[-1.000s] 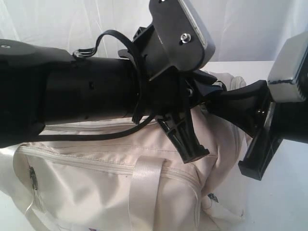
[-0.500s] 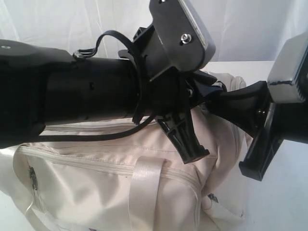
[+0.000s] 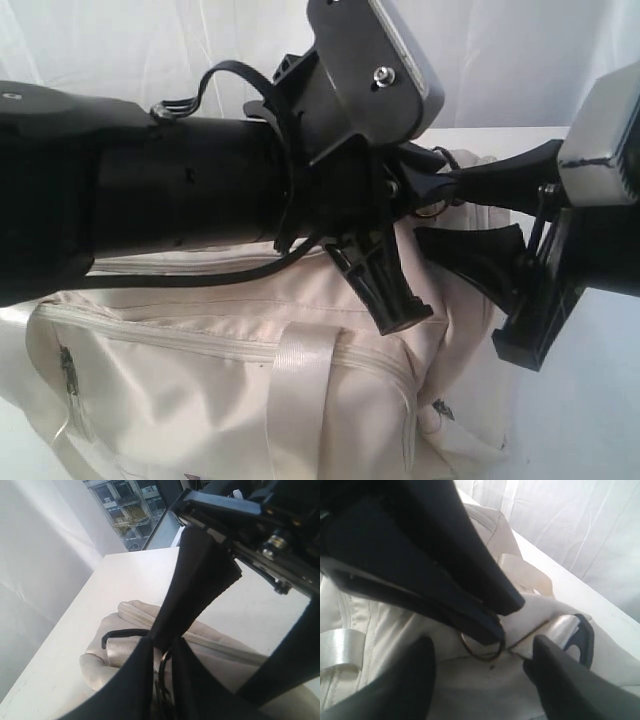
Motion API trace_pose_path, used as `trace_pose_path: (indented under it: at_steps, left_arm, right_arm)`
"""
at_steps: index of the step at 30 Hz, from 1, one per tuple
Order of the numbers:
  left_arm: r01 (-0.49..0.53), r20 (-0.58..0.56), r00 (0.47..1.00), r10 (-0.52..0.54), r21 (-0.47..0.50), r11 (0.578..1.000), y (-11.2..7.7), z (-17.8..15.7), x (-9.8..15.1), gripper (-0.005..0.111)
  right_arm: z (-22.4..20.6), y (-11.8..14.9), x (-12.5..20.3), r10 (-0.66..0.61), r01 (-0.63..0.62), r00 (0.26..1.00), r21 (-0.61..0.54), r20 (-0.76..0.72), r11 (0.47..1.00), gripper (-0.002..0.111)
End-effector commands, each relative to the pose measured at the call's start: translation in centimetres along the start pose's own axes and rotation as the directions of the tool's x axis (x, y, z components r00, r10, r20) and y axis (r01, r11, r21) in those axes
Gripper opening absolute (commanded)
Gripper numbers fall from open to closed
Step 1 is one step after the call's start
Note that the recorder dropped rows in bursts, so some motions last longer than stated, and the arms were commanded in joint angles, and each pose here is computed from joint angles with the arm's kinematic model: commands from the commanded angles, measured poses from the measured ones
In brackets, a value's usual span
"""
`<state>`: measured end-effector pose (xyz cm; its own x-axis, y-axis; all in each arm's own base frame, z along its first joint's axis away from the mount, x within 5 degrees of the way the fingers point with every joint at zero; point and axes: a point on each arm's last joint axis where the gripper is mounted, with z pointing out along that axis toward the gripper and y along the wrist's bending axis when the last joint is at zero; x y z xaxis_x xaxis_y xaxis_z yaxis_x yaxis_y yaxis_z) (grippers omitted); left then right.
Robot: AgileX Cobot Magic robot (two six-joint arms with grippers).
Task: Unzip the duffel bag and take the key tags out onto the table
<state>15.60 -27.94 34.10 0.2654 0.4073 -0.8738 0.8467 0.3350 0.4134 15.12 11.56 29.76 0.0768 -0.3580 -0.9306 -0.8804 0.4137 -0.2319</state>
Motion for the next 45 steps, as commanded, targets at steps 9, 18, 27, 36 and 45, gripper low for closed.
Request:
trace_pose_path:
  at_steps: [9, 18, 27, 36, 45]
  left_arm:
    - [-0.038, 0.081, 0.996, 0.036, 0.017, 0.999, 0.3, -0.9, -1.8, 0.0]
    - [-0.038, 0.081, 0.996, 0.036, 0.017, 0.999, 0.3, -0.9, -1.8, 0.0]
    - [-0.036, 0.081, 0.996, 0.034, 0.017, 0.999, 0.3, -0.9, -1.8, 0.0]
    - [-0.052, 0.121, 0.992, 0.042, 0.077, 0.996, -0.3, -1.0, -2.2, 0.048]
    - [-0.059, 0.009, 0.998, 0.061, -0.153, 0.986, 2.1, -2.2, -1.8, 0.061]
  right_arm:
    - [0.2, 0.0, -0.4, 0.02, -0.019, 0.998, -0.014, 0.061, 1.0, 0.039]
    - [0.7, -0.1, 0.2, 0.023, -0.021, 0.999, -0.04, 0.032, 0.999, 0.007]
    - [0.7, -0.1, 0.2, 0.022, -0.022, 0.999, -0.032, 0.028, 0.999, 0.0]
    - [0.7, -0.3, 0.3, 0.022, -0.022, 1.0, -0.015, 0.02, 1.0, 0.0]
    - [0.6, -0.1, 0.4, 0.019, -0.019, 1.0, -0.023, 0.006, 1.0, 0.0]
